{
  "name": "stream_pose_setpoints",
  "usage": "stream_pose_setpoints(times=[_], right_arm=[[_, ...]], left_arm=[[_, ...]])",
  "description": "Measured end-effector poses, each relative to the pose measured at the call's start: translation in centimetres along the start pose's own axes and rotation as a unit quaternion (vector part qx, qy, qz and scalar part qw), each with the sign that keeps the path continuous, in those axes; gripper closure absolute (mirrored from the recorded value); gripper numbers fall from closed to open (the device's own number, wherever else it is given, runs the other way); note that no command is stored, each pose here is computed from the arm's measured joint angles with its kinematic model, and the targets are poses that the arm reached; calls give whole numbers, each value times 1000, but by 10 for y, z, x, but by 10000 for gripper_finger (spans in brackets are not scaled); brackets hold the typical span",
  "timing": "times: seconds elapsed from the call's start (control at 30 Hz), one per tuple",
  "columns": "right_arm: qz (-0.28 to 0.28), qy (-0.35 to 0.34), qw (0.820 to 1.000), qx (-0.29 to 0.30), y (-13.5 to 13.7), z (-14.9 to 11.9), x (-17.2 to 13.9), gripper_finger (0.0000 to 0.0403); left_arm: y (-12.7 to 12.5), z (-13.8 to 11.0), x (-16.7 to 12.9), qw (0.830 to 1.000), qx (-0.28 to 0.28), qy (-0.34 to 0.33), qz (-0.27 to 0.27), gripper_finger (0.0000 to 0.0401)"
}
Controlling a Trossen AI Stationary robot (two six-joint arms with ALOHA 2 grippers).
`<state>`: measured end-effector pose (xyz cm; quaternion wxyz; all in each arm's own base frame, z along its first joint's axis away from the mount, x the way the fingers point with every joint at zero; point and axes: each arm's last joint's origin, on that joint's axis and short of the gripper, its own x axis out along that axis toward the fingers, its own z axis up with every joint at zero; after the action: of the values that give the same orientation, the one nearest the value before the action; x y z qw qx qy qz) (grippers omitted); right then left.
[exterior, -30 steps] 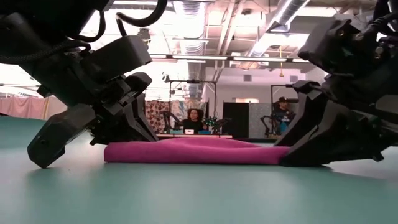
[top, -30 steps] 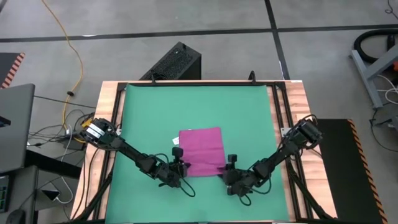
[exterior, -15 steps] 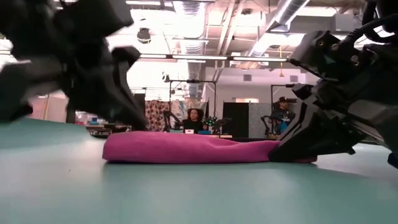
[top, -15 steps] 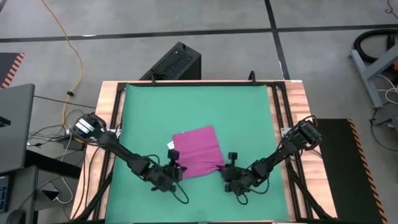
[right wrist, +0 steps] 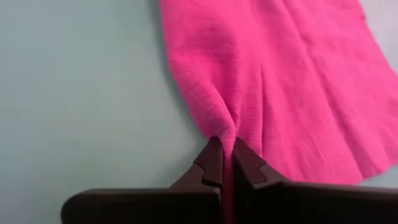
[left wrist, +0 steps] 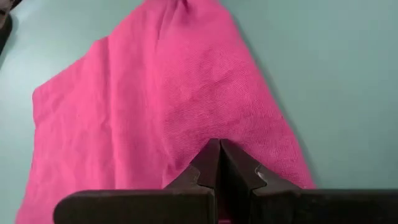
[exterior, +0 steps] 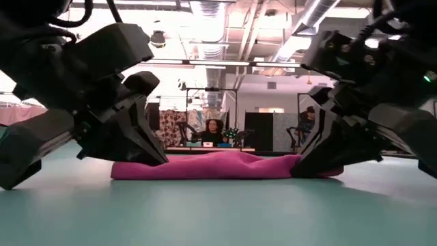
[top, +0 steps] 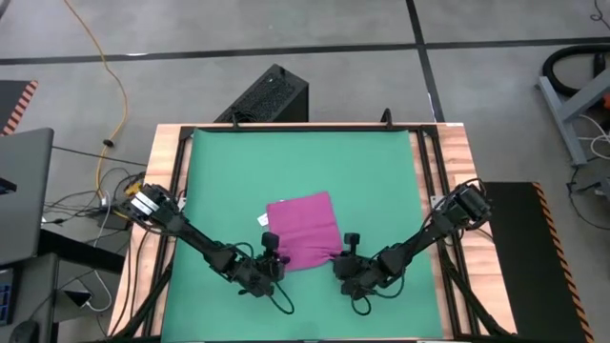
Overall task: Roll towel
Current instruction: Roll the pink towel
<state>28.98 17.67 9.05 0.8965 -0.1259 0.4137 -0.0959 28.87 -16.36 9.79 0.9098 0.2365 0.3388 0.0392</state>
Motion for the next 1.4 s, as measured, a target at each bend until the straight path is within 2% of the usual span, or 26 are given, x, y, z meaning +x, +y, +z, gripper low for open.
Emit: stream_pose_setpoints(times=[0.23,0.43,0.7,1.07,1.4], right_arm=[[29,71,997,-26,-2,38,-15,384],[123,131,984,-9,-17,59,-21,384],[210,131,969,17,-53,79,-32,385],[242,174,951,84,-95,77,-8,385],[278,167,941,98,-111,81,-4,385]], left_arm=[[-2,-4,1,1000,-12,16,-21,401],[-4,-6,-1,998,-19,31,-55,401],[-5,-8,-2,996,-18,42,-74,401],[-8,-8,-2,991,-29,45,-126,401],[-8,-6,-4,985,-38,43,-164,401]])
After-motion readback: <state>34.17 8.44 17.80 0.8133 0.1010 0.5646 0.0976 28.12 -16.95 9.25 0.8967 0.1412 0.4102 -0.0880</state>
